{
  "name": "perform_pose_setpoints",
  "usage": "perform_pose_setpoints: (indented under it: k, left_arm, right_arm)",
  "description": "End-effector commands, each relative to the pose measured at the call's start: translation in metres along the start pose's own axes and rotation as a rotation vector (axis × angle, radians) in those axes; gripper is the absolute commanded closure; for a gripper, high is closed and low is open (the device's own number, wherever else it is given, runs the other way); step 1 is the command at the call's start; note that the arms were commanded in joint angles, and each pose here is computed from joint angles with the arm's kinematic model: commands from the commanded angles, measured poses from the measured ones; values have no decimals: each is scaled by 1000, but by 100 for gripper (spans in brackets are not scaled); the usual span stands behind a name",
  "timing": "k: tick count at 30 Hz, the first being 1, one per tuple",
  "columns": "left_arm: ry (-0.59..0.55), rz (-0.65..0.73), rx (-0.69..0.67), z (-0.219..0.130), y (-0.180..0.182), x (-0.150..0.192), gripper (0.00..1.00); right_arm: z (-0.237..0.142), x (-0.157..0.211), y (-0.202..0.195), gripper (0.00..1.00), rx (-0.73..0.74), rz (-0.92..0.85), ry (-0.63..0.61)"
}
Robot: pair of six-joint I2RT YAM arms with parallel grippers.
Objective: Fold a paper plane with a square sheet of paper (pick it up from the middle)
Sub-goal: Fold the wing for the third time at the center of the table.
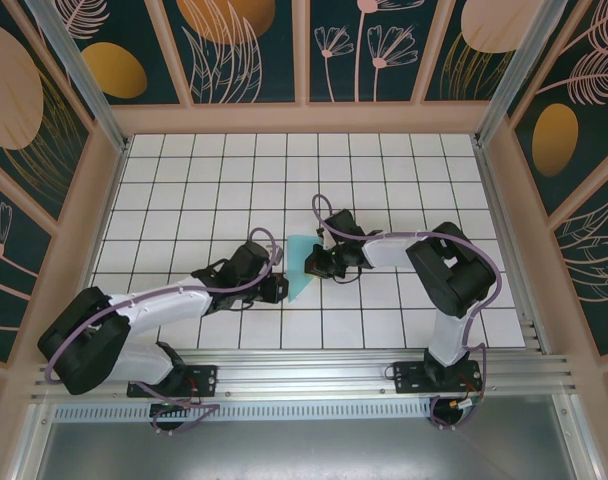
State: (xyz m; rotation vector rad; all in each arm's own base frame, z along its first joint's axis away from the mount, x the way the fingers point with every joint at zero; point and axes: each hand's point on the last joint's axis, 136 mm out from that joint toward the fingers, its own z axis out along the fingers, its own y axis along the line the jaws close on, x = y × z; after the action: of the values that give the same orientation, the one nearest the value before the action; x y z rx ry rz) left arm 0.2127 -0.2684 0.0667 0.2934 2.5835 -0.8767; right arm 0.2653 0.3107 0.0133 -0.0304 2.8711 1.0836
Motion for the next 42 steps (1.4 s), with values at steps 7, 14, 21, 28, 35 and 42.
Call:
perform_pose_setpoints:
  k: [7,14,21,28,35,42]
  left_arm:
    - [16,-41,150,25,-35,-19,89]
    - [-85,-72,0,17,-5,-27,91]
    - [-129,-176,-27,12,18,-42,74]
    - [-50,-245,69,31,16,-37,72]
    - [-50,-274,31,41,30,-37,72]
    - [-61,-278,-37,38,44,-34,65]
  right_arm:
    - [16,17,-62,94,214,79,17]
    - [-3,-7,-16,90,98,3,-54]
    - [2,-5,-19,91,108,6,-36]
    - [3,-1,-23,91,112,7,-29]
    - [1,-1,-18,90,98,-2,-35]
    - [1,-2,-18,90,98,-1,-36]
